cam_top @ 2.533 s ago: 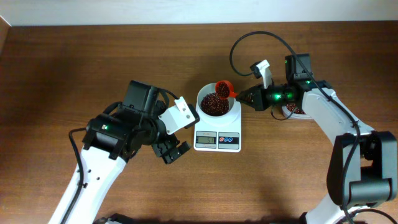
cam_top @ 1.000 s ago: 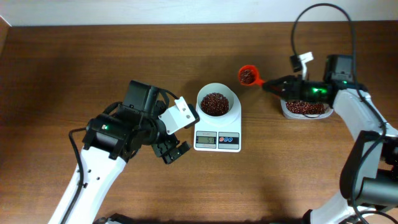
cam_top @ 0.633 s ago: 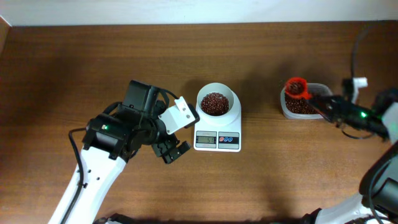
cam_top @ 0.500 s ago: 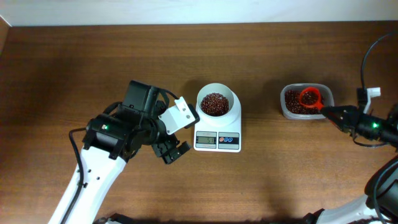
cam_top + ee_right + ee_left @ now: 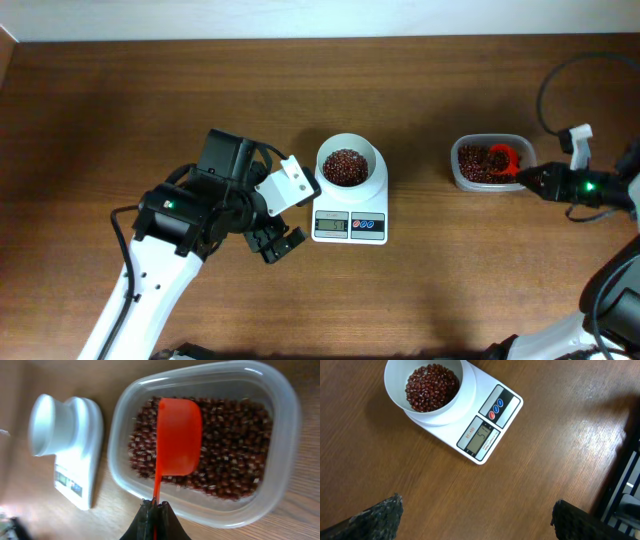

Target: Scoop and weigh 50g on scale

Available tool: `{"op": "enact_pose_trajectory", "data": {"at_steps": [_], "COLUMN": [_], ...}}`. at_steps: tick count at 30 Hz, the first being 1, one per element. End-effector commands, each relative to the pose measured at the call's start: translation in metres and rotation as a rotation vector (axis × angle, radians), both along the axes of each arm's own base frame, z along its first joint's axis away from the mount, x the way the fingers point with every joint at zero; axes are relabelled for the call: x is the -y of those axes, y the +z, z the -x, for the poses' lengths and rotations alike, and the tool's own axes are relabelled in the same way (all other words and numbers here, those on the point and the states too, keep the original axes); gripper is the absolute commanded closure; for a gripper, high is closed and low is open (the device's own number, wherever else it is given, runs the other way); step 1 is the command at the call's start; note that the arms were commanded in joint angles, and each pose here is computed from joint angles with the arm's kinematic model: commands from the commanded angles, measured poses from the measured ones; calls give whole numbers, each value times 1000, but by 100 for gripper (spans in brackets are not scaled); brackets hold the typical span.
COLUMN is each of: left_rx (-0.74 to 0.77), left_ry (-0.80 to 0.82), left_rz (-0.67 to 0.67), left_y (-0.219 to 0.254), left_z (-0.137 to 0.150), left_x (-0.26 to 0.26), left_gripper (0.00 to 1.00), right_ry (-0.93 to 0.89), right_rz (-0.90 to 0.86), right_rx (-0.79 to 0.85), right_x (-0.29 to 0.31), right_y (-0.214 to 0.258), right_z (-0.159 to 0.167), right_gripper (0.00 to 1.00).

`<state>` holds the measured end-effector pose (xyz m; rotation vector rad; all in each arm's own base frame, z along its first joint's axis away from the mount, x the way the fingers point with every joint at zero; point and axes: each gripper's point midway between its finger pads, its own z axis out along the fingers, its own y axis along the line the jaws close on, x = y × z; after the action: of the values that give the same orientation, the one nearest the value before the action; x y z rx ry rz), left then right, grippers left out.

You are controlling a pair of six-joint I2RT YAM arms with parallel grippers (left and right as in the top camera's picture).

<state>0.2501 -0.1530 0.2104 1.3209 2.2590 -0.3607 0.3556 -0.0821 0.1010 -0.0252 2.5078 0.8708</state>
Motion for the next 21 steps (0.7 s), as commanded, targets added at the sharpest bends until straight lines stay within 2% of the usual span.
{"op": "enact_pose_trajectory", "data": {"at_steps": [1, 5, 12, 17, 21], "left_rx": [19, 19, 19, 19, 19], "left_ry": [-1, -1, -1, -1, -1], "left_rz": [19, 19, 19, 19, 19], "left_y": [8, 8, 8, 8, 8], "left_z": [0, 1, 0, 0, 0], "left_x": [1, 1, 1, 1, 1], "left_gripper": [1, 1, 1, 1, 1], "right_ry": [-30, -14, 4, -17, -42], "right_rz": [197, 343, 659, 689, 695], "right_rx": [-40, -66, -224, -241, -190], "right_x": [10, 8, 10, 2, 3], "right_y": [17, 34, 36, 37, 61], "right_z": [-11, -23, -15, -17, -25], "right_gripper": [96, 96, 96, 96, 96]}}
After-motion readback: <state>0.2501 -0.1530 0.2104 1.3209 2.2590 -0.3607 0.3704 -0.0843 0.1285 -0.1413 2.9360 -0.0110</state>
